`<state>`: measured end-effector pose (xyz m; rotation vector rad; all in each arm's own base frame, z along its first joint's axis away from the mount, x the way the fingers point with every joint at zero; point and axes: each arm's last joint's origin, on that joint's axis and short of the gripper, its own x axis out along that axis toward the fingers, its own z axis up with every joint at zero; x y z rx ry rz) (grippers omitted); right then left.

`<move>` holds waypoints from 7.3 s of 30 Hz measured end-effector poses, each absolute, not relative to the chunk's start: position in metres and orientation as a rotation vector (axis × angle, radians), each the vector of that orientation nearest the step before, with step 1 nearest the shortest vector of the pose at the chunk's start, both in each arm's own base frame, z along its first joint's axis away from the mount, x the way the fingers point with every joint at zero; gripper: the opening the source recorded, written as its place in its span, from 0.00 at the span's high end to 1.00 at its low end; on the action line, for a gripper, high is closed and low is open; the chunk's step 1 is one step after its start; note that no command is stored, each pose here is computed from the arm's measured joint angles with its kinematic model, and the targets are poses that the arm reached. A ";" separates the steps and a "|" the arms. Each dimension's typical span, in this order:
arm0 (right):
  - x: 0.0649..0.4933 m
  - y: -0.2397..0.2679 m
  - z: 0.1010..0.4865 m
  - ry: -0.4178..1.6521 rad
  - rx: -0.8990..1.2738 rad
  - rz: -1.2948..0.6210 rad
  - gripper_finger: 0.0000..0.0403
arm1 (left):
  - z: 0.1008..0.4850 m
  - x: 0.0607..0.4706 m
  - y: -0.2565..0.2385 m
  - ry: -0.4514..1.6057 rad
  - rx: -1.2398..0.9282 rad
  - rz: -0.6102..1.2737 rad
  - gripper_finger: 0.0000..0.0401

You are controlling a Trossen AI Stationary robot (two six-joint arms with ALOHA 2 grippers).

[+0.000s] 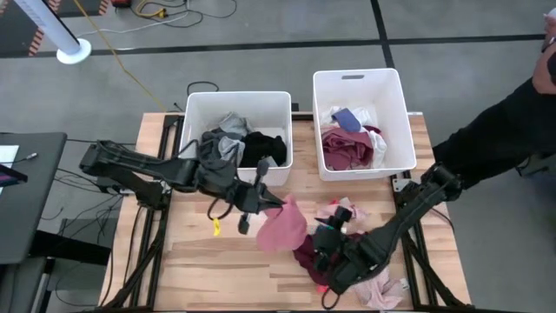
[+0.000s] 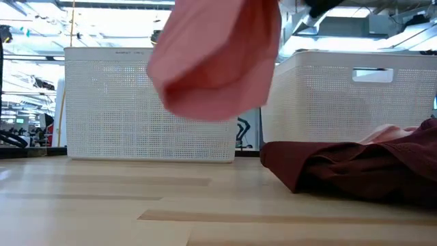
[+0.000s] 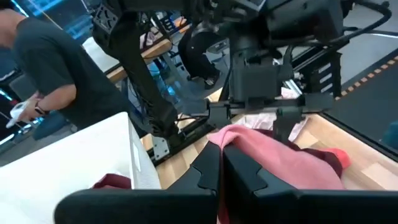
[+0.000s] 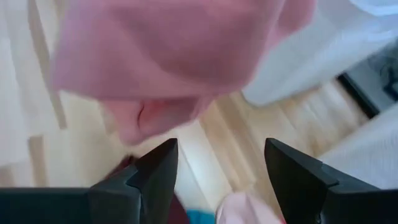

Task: Sort clothes
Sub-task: Put the pink underwear into the right white laundry organizer, then put the dark red underwear into the right white laundry organizer

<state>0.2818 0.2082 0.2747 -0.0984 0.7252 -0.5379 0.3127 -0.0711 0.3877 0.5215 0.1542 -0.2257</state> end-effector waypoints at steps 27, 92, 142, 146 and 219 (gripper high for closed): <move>0.357 0.164 0.260 0.446 -0.166 -0.462 0.60 | 0.401 0.295 -0.084 0.180 0.414 -0.437 1.00; 0.200 -0.066 0.437 0.380 -0.312 -1.264 1.00 | 0.256 0.250 -0.091 0.590 0.260 -0.299 0.55; 0.203 -0.216 0.310 1.072 0.226 -1.156 0.59 | 0.244 0.248 -0.105 0.404 0.180 -0.386 0.55; 0.194 -0.203 0.331 0.978 0.215 -1.169 0.49 | 0.245 0.249 -0.106 0.386 0.176 -0.386 0.55; 0.221 0.150 0.351 0.710 -0.089 -0.053 0.45 | 0.120 0.439 -0.163 0.604 0.522 -0.422 0.96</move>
